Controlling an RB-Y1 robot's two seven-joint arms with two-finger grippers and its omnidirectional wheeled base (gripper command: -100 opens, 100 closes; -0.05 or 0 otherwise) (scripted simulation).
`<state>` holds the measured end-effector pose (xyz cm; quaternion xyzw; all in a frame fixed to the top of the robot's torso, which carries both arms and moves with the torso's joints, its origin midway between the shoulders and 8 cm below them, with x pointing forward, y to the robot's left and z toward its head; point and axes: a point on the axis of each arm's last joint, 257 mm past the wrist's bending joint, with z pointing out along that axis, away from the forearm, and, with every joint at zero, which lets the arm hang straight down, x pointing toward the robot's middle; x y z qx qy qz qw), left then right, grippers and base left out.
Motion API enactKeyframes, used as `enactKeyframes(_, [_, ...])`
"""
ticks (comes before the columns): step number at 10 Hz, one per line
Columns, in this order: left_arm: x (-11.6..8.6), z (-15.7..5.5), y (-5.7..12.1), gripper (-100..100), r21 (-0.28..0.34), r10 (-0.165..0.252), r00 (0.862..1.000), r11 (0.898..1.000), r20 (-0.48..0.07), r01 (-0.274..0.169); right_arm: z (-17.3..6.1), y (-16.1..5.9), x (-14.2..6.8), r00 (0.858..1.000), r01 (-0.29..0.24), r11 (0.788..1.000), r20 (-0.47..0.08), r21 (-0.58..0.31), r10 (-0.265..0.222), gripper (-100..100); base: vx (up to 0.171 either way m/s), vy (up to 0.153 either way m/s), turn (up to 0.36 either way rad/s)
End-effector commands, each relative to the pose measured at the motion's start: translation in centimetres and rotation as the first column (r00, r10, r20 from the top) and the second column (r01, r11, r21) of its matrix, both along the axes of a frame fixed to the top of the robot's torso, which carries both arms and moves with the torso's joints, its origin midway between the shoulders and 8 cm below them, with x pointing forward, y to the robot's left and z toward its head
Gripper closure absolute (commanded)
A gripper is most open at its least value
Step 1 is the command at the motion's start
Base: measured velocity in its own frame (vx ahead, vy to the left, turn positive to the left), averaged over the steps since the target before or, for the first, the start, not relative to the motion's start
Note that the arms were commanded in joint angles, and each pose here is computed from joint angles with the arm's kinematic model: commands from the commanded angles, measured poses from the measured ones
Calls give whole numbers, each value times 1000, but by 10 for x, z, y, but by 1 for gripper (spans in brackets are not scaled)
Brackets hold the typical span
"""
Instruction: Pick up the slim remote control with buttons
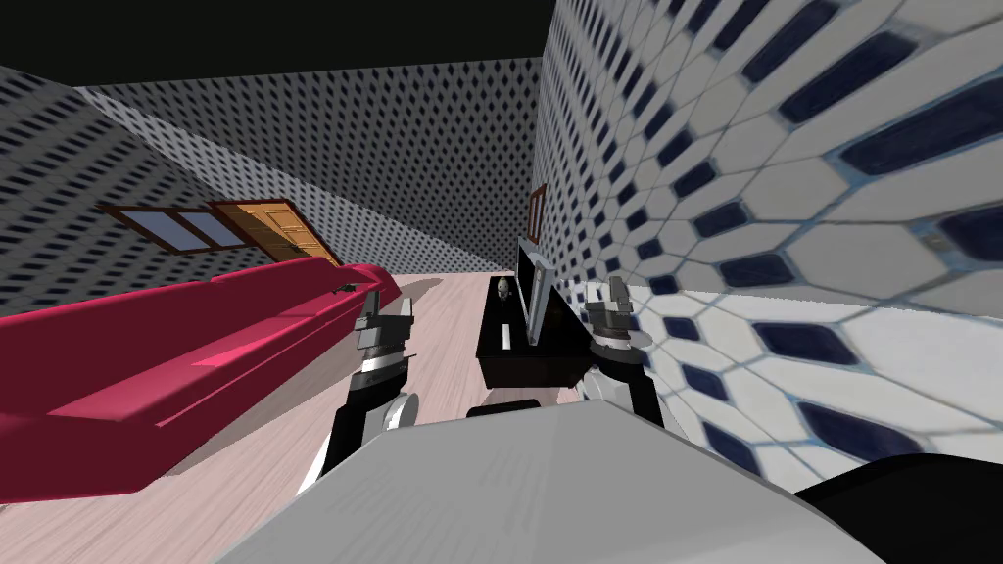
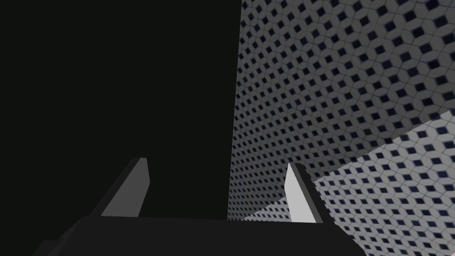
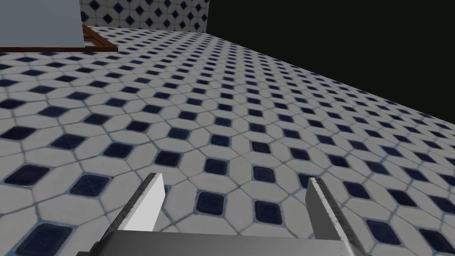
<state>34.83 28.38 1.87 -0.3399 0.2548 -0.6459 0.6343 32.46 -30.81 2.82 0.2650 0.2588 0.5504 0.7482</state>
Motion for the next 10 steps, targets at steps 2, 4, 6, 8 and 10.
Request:
enactKeyframes(2, [0, 0, 0, 0, 0, 0, 1000, 1000, 0, 0, -22, -5, 14, 997, -45, 998, -65, 44, 48, -100, -22, 72, 88])
enactKeyframes(4, [0, 0, 0, 0, 0, 0, 1000, 1000, 0, 0, -47, -11, 27, 986, -80, 992, -135, 101, 94, -100, -22, 120, 103])
enactKeyframes(6, [0, 0, 0, 0, 0, 0, 1000, 1000, 0, 0, -80, -19, 42, 965, -112, 977, -216, 180, 150, -100, -14, 144, 116])
enactKeyframes(8, [0, 0, 0, 0, 0, 0, 1000, 1000, 0, 0, -124, -29, 57, 926, -125, 953, -312, 276, 211, -100, 11, 188, 118])
enactKeyframes(10, [0, 0, 0, 0, 0, 0, 1000, 1000, 0, 0, -151, -36, 64, 899, -119, 935, -364, 333, 244, -100, 30, 158, 84])
